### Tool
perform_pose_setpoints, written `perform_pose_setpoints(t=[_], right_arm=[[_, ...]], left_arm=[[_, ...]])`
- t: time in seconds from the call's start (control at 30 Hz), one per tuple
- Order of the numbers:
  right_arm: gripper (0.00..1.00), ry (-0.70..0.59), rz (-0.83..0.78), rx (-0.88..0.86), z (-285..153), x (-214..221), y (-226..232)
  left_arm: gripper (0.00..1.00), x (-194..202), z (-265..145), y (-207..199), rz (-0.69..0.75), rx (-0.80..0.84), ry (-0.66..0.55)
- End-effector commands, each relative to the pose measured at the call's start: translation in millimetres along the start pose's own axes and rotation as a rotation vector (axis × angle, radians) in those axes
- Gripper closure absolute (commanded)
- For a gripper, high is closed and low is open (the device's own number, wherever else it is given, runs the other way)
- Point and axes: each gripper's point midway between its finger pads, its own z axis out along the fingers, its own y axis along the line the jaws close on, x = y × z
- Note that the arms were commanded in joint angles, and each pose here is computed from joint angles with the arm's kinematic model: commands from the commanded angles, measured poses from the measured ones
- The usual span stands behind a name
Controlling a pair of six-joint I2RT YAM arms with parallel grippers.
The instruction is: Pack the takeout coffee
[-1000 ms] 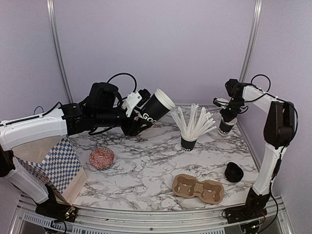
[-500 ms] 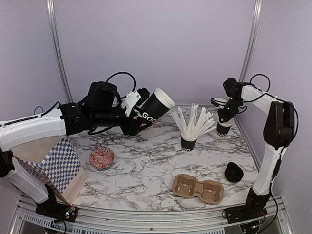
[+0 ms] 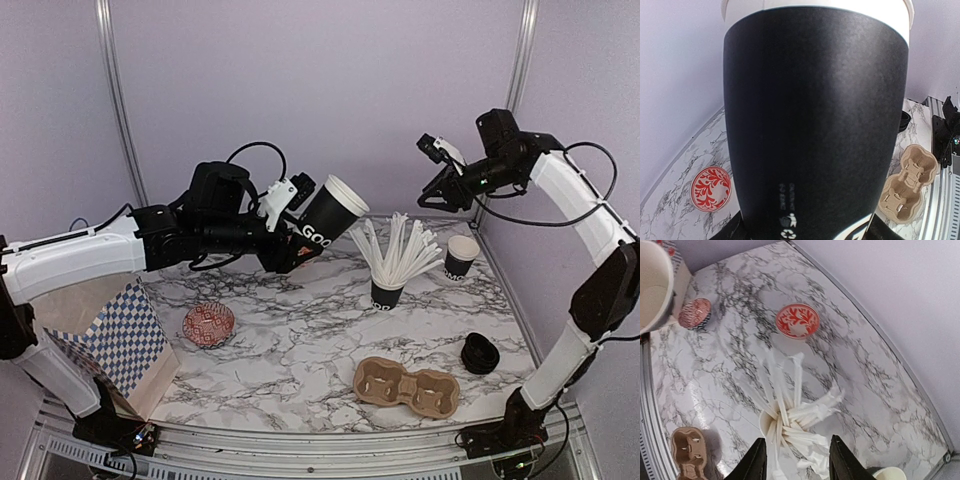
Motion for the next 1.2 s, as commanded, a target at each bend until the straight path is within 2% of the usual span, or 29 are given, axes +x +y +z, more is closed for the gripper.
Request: perform_pose_setpoints(t=[0.0,0.17,0.4,0.53,0.67,0.7,0.87,0.93,0.97,1.17], right_arm=[[0.57,-0.229,-0.204,-0.318,-21,-44,94],[0.55,-0.293,-0.344,-0.412,-21,-65,146],[0.58,-0.289,-0.399,-0.518,-9,-79,181],[0.74,-0.269,-0.437,-0.552,-3,-77,199],[0.97,-0.274,-0.461,-0.559,-6,-78,208],[1.0,-0.276,-0.461,-0.554,-7,-78,207],[1.0,-0.249,-0.452,-0.463,0,-79,195],[1.0,-0.188,-0.472,-0.398,11,-69,189],[1.0,-0.156,-0.48,-0.37,18,-63,188],[1.0,0.014,-0.555,-0.318,63,-13,206]], left_arm=[[0.43,-19,2,-4,-0.022,0.043,-0.049],[0.43,-18,4,-7,-0.033,0.058,-0.046],[0.43,-19,1,-10,-0.036,0.072,-0.046],[0.43,-19,0,-10,-0.038,0.074,-0.047],[0.43,-16,0,-9,-0.04,0.069,-0.04],[0.41,-15,0,-8,-0.041,0.063,-0.037],[0.17,-1,-4,8,-0.039,-0.045,-0.005],[0.1,6,-11,20,-0.037,-0.12,0.009],[0.03,8,-17,26,-0.037,-0.161,0.014],[0.01,9,-53,65,-0.055,-0.413,0.029]])
